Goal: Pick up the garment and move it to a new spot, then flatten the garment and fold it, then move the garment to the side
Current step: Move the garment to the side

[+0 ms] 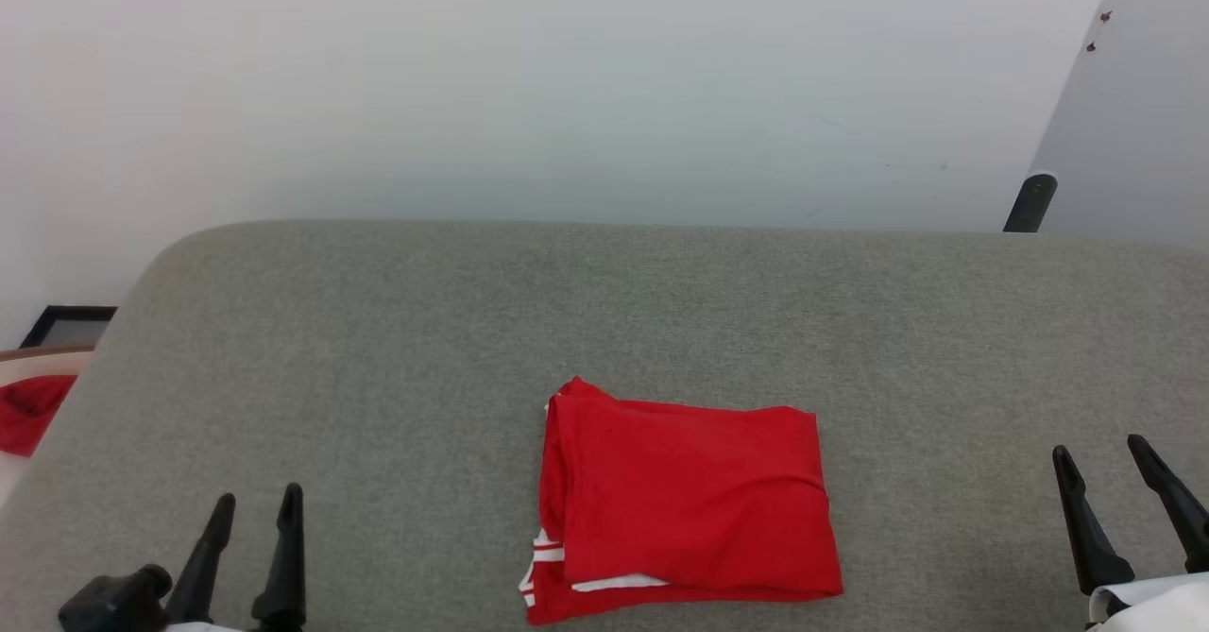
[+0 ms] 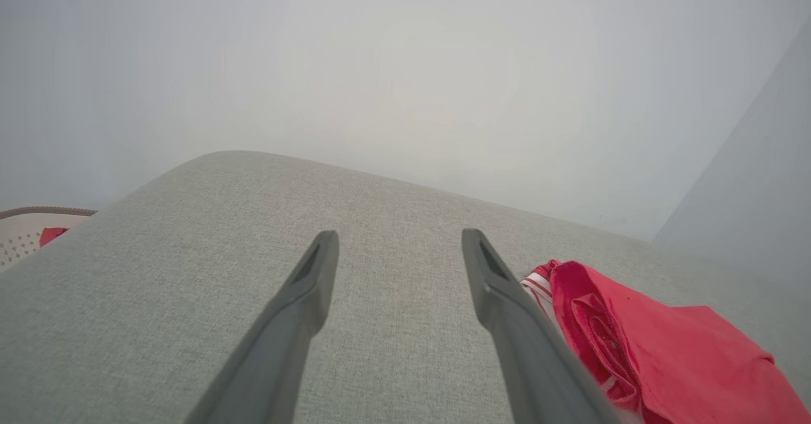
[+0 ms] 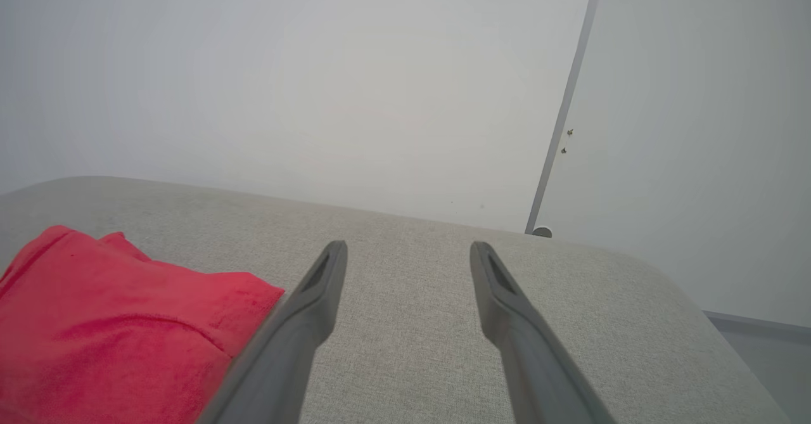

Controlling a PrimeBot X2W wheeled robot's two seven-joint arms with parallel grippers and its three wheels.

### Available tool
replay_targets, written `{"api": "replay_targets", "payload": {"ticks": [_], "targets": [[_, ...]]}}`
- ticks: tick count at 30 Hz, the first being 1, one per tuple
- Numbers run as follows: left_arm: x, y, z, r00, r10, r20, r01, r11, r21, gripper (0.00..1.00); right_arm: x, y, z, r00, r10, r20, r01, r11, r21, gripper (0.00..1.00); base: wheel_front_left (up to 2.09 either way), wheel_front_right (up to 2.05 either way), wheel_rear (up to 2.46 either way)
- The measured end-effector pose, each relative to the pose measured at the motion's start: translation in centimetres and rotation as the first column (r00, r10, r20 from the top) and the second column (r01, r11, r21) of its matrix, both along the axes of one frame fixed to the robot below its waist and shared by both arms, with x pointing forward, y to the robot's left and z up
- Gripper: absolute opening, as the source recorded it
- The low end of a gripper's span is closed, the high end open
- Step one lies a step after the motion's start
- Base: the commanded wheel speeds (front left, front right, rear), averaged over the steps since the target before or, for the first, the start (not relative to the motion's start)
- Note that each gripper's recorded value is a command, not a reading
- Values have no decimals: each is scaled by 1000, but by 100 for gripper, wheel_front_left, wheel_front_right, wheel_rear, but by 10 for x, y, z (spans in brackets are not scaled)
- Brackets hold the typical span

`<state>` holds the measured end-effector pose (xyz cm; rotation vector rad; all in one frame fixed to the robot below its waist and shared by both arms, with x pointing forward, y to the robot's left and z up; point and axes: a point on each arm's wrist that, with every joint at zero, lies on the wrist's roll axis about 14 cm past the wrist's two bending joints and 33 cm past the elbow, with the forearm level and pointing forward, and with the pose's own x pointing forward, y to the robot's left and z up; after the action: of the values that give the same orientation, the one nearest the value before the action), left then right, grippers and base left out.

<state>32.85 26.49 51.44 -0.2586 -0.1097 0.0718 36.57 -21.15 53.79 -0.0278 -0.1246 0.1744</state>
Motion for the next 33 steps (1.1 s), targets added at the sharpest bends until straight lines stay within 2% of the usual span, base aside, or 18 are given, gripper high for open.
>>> {"api": "replay_targets", "payload": {"ticks": [6,13,19,25,33], "targets": [[-3,2,1,1000,7,3,-7,1000,-2,100,4,10,-4,999,31,-22,-31,1000,-5,100,0,0,0],[-18,23,2,997,71,6,-71,997,5,100,13,51,-14,987,141,-71,-142,990,-9,100,0,0,0],[-42,46,-1,989,149,0,-149,989,6,100,26,94,-23,956,258,-139,-262,965,-12,100,0,0,0],[-65,59,-8,977,215,-16,-215,977,-8,100,36,118,-50,903,311,-298,-331,943,-19,100,0,0,0],[-81,67,-18,961,271,-46,-273,962,-28,100,40,131,-91,765,317,-560,-399,916,-27,100,0,0,0]]}}
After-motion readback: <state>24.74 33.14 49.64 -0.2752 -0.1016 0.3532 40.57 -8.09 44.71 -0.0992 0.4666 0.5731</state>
